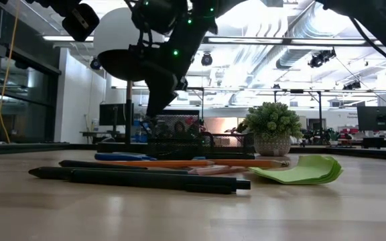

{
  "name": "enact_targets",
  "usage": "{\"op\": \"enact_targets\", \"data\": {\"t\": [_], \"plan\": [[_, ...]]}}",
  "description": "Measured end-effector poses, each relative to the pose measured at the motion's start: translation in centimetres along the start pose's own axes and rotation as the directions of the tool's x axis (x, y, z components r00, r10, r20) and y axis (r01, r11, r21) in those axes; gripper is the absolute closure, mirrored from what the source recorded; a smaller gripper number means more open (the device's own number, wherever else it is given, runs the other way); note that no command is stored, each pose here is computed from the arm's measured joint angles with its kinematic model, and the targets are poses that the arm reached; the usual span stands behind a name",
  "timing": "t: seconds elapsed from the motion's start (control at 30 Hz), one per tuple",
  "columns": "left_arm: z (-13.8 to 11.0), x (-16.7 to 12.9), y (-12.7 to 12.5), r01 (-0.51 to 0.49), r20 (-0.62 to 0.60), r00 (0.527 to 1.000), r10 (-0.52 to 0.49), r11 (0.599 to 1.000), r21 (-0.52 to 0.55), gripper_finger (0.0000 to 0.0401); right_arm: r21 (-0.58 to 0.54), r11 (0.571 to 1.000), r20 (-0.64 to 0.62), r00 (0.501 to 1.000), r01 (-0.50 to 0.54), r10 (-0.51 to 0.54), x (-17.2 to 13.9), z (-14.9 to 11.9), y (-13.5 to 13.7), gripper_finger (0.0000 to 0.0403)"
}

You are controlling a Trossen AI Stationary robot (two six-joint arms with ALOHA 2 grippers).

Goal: Pick and place office supplies into organizer
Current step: Put the black binder clip into the desk organizer

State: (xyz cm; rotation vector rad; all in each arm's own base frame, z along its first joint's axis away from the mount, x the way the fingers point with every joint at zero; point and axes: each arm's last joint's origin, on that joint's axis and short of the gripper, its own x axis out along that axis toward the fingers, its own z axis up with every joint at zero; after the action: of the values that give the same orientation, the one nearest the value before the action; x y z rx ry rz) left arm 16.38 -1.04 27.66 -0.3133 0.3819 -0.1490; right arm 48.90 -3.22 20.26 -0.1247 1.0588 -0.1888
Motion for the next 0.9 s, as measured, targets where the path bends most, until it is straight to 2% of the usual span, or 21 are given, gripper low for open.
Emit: {"op": "enact_targets", "data": {"t": [0.3, 0.57, 0.9], "plan": [[0.0, 0.0, 0.0, -0.001, -0.003, 1.0, 0.001, 1.0, 0.0, 0.04, -0.061, 0.998, -0.051, 0.999, -0.006, 0.003, 1.6, -0.7, 0.1, 0.0403], [-0.1, 0.0, 0.0, -0.002, -0.007, 1.0, 0.002, 1.0, -0.001, 0.04, -0.099, 0.993, -0.087, 0.994, 0.06, -0.069, 1.7, -1.0, 0.0, 0.0403], [-0.1, 0.0, 0.0, -0.002, -0.007, 1.0, 0.002, 1.0, -0.001, 0.04, -0.181, 0.982, -0.145, 0.986, 0.049, -0.076, 1.6, -1.6, -0.1, 0.0403]]}}
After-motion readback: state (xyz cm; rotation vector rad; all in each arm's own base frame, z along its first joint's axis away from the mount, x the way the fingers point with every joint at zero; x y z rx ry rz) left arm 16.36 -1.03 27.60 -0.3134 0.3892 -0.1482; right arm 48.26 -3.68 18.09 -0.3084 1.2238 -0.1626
